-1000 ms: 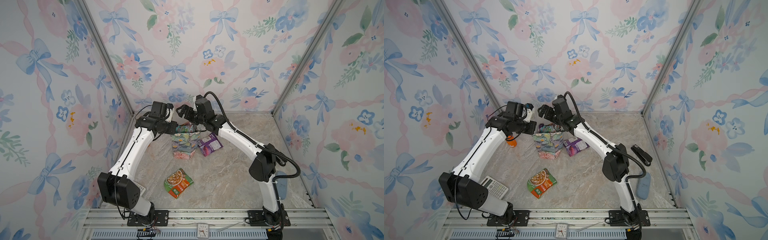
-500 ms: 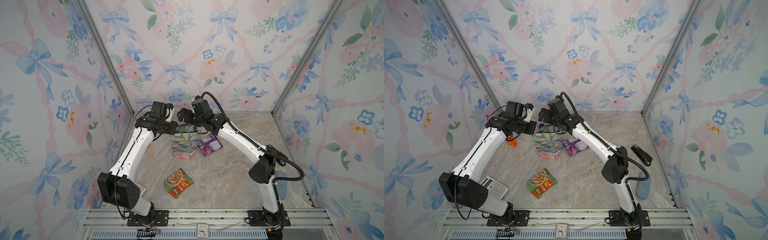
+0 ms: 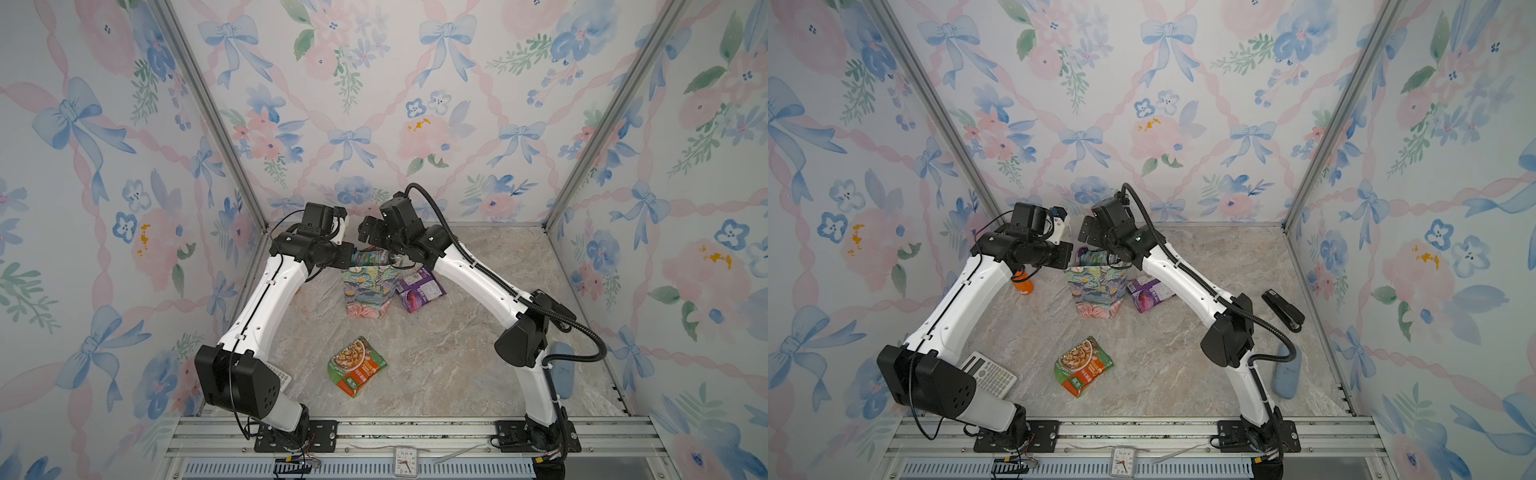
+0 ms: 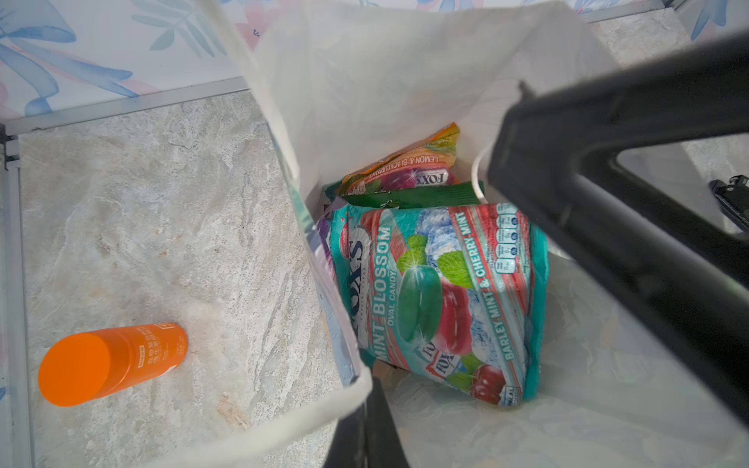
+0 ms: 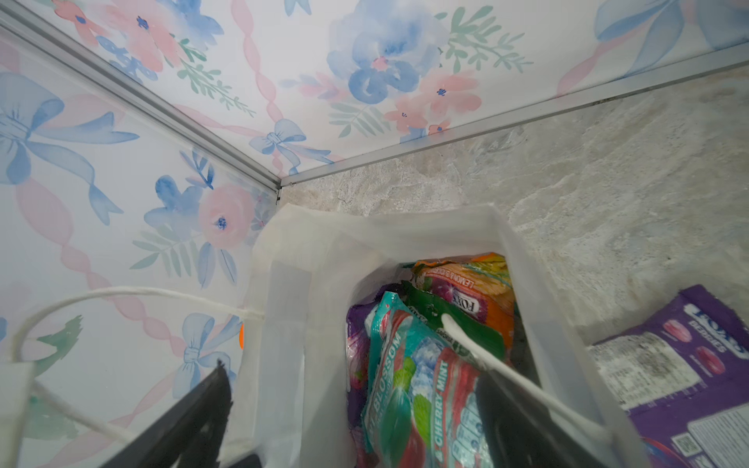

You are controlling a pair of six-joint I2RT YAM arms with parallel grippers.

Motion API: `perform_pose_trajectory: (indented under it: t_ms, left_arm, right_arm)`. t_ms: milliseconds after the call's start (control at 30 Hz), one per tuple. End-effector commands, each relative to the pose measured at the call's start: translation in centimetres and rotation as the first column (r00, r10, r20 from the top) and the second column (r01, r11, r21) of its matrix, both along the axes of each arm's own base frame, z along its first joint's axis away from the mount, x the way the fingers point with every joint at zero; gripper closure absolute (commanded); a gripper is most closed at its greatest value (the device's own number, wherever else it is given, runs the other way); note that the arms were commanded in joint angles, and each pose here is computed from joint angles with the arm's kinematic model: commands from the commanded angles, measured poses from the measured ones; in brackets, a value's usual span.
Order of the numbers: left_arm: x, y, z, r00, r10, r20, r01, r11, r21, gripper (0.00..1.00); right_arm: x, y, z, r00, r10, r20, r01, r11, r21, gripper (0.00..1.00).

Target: Place the snacks into the paper bag

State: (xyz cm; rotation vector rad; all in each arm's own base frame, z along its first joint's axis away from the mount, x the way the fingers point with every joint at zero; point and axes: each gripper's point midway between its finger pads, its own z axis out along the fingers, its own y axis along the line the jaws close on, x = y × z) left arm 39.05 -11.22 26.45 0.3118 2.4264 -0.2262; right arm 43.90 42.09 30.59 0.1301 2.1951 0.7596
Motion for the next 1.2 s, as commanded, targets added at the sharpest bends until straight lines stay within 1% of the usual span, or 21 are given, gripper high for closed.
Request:
perform_pose_trajectory:
  t_ms: [0,167,300,467,700,1000,1167]
  left_arm:
    - [-0.6,-0.2,2.1,0.998,-0.020,0.057,0.022,0.999,-0.030,1.00]
    - [-0.7,-0.5,2.5,0.998,-0.018,0.060,0.022,0.998,-0.060,1.00]
    - [-0.7,-0.9,2.4,0.998,-0.013,0.054,0.018,0.996,-0.092,1.00]
    - [-0.8,-1.1,2.1,0.999,-0.011,0.047,0.016,0.994,-0.106,1.00]
    - [-0.9,-1.1,2.9,0.998,-0.002,0.070,0.011,0.992,-0.123,1.00]
    - [-0.9,-1.5,4.1,0.996,-0.008,0.093,0.022,0.989,-0.149,1.00]
    - [-0.8,-2.0,4.8,0.994,-0.023,0.107,0.040,0.986,-0.161,1.00]
  right_arm:
    - [0.7,0.0,-0.4,0.998,-0.057,-0.005,0.057,0.998,0.009,0.04]
    - [1.3,-0.2,-0.9,0.995,-0.099,-0.030,0.100,0.994,0.039,0.03]
    - [0.8,0.2,-0.1,0.995,-0.093,-0.022,0.095,0.993,0.072,0.03]
    - [0.0,0.0,0.8,0.995,-0.095,-0.005,0.095,0.992,0.078,0.04]
    - [-1.1,-0.8,0.0,0.994,-0.109,-0.033,0.111,0.991,0.070,0.03]
    - [-1.5,-2.1,1.2,0.993,-0.116,0.003,0.115,0.990,0.082,0.03]
    - [-1.5,-3.1,1.4,0.995,-0.104,-0.005,0.104,0.989,0.105,0.03]
